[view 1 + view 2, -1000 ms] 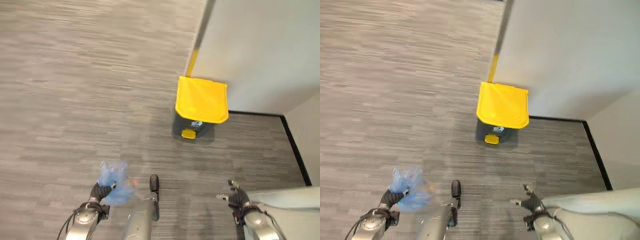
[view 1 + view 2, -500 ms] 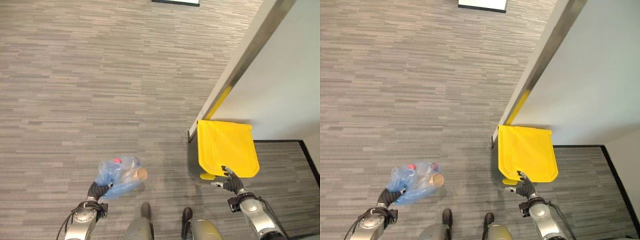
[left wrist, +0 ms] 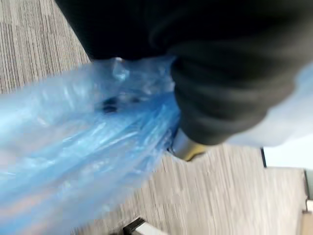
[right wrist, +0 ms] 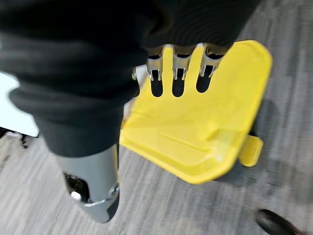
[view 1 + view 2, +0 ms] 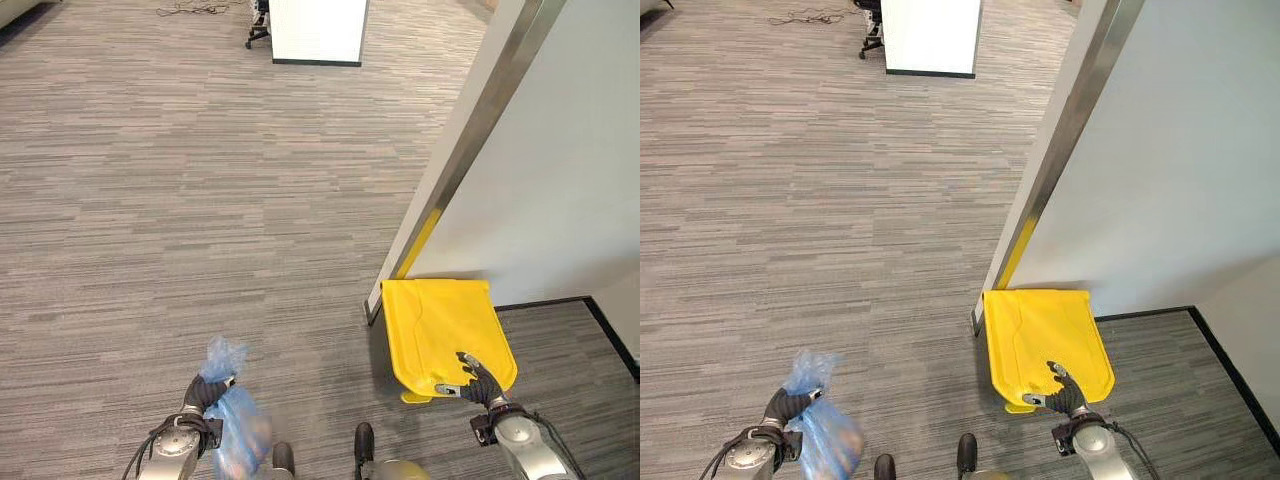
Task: Gather garbage on tea table into small bin, then transfer packed bag to large trash can.
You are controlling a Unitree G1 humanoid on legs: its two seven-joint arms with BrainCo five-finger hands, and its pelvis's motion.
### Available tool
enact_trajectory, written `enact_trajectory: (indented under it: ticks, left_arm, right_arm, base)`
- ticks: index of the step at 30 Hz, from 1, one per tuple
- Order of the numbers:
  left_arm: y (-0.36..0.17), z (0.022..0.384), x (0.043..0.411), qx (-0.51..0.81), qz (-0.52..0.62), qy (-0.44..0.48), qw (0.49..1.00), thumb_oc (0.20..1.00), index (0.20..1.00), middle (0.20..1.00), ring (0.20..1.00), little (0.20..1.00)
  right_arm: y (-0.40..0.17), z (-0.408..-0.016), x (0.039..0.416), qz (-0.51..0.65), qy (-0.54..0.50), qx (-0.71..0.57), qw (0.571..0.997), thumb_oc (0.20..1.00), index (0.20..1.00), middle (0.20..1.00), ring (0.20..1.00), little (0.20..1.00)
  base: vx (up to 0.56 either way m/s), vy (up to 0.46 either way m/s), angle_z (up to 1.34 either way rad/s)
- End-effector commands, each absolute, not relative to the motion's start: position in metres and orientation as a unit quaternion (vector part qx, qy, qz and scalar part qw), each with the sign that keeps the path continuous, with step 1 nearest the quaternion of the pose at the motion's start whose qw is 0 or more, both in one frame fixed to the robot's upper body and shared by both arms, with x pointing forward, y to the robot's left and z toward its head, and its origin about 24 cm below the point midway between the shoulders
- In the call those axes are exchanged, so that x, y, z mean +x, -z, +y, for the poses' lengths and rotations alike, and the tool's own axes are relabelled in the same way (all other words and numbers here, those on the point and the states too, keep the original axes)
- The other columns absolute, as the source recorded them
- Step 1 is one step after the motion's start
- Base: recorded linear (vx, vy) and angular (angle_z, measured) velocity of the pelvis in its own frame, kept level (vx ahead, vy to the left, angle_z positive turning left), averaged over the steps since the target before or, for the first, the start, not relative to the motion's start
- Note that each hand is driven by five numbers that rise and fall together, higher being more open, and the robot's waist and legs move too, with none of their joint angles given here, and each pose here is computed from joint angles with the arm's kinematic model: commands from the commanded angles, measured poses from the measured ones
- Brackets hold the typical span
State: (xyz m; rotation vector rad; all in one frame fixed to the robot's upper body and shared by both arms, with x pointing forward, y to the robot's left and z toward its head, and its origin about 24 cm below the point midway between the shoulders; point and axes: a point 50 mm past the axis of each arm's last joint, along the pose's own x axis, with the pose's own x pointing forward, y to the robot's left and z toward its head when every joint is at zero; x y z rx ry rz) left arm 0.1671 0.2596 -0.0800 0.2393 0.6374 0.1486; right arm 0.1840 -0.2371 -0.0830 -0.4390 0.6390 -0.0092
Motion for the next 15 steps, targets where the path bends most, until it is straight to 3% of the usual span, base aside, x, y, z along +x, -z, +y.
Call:
enact_trajectory:
  ticks: [1, 10, 15]
  left_arm:
    - [0.061, 0.271, 0.184, 0.123, 0.259, -0.087, 0.954, 0.200, 0.200, 0.200, 0.200, 0.200]
    - [0.051, 0.281, 0.191, 0.125, 0.241, -0.104, 0.957, 0.200, 0.200, 0.200, 0.200, 0.200]
    - [0.058, 0.276, 0.187, 0.105, 0.252, -0.113, 0.956, 0.200, 0.200, 0.200, 0.200, 0.200]
  right_arm:
    - [0.065, -0.238, 0.209, 0.265, 0.002, -0.236, 0.935, 1.000, 1.000, 1.000, 1.000, 1.000]
    - [0.062, -0.230, 0.216, 0.253, -0.011, -0.230, 0.940, 1.000, 1.000, 1.000, 1.000, 1.000]
    - [0.058, -0.236, 0.217, 0.248, -0.007, -0.245, 0.937, 1.000, 1.000, 1.000, 1.000, 1.000]
  base:
    - [-0.06, 0.035, -0.31]
    - [-0.05, -0.097, -0.36]
    - [0.05, -0.444, 0.00]
